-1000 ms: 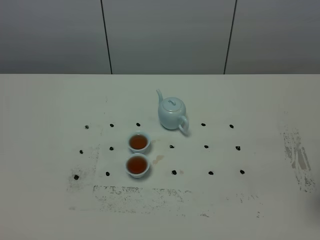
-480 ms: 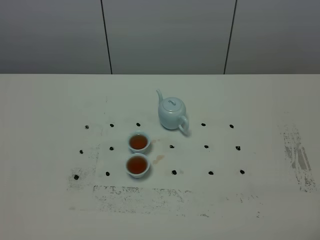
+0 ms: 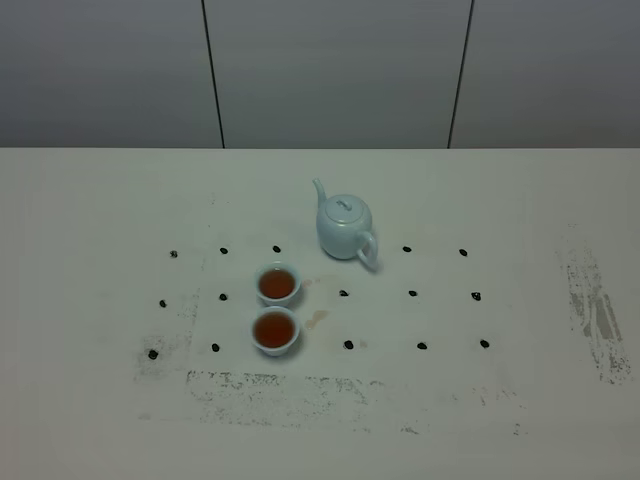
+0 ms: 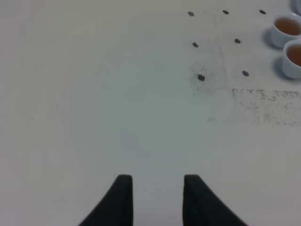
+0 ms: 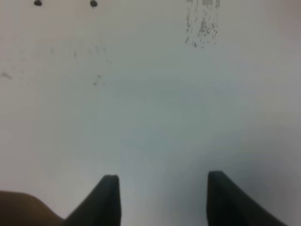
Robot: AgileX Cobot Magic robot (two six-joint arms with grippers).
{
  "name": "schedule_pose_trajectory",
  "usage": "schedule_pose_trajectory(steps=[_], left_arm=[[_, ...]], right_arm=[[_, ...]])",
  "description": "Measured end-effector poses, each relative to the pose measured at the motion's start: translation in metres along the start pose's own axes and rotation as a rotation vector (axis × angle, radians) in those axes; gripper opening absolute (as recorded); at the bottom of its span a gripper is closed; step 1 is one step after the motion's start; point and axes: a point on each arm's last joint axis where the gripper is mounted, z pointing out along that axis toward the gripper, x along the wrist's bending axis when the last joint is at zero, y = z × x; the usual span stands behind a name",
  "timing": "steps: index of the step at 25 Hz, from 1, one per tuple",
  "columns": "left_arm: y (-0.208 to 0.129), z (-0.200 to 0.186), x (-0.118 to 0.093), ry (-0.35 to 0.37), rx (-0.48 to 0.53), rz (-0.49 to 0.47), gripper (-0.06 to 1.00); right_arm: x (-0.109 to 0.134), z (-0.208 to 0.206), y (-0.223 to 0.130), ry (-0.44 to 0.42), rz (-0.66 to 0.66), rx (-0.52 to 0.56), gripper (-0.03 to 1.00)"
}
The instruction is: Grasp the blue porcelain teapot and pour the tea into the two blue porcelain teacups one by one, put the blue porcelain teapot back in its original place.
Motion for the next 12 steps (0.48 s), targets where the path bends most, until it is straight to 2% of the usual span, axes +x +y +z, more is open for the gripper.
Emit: schedule_pose_trajectory(steps=[5,12], left_arm=[[0.000,0.000,0.000,0.000,0.000,0.000,0.29],[0.000,0.000,0.000,0.000,0.000,0.000,0.29]], right_arm=[[0.002,-0.012,-0.017,-0.008,-0.011,-0.126,0.40],[0.002,-0.025,-0.029,-0.071,0.026,-0.251,0.40]])
